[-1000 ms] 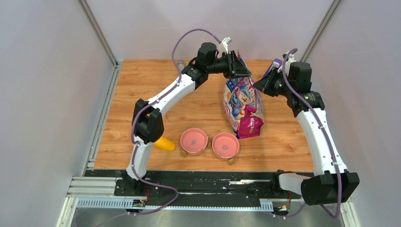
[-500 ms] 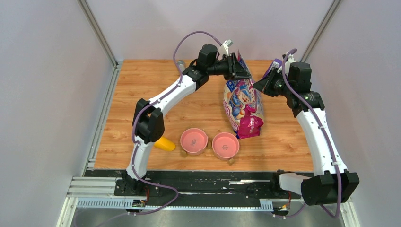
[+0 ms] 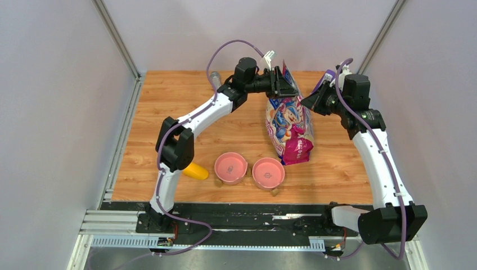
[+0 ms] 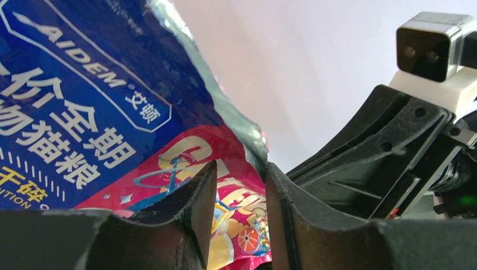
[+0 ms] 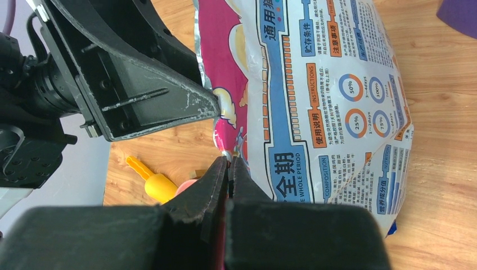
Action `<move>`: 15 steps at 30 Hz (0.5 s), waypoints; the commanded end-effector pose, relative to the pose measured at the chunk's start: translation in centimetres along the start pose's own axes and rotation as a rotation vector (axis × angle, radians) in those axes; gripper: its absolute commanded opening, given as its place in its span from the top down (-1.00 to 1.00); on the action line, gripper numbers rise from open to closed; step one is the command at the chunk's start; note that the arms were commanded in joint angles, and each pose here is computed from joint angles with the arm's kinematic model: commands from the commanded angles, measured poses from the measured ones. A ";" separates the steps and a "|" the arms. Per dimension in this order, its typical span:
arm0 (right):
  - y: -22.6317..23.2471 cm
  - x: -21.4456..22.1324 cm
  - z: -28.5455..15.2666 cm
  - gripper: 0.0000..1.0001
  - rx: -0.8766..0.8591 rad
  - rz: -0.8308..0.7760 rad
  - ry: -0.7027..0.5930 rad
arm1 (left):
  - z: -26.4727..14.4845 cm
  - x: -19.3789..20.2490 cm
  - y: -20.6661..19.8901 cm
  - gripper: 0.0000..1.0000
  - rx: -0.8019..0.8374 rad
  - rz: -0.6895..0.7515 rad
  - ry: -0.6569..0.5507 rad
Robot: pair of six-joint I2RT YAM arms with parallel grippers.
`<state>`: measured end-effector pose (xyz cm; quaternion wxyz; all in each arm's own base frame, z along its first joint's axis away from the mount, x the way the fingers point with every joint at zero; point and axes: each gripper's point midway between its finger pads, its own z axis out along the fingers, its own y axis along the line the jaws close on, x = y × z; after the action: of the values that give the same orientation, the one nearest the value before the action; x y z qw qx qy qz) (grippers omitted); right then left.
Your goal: Serve the pet food
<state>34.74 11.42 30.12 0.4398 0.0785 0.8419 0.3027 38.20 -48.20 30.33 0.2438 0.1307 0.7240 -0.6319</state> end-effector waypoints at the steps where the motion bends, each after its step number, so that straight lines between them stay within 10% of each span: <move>1: -1.1 0.7 0.5 1.00 0.043 0.019 0.021 | -1.1 0.3 -3.1 0.10 0.056 0.082 0.000; 15: -0.5 1.2 0.2 1.00 0.004 0.001 0.037 | -0.6 -0.7 -3.3 0.31 0.048 0.020 -0.028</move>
<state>34.70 11.51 30.14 0.4389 0.0769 0.8416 0.3052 37.67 -48.06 30.09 0.2404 0.1348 0.7202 -0.6367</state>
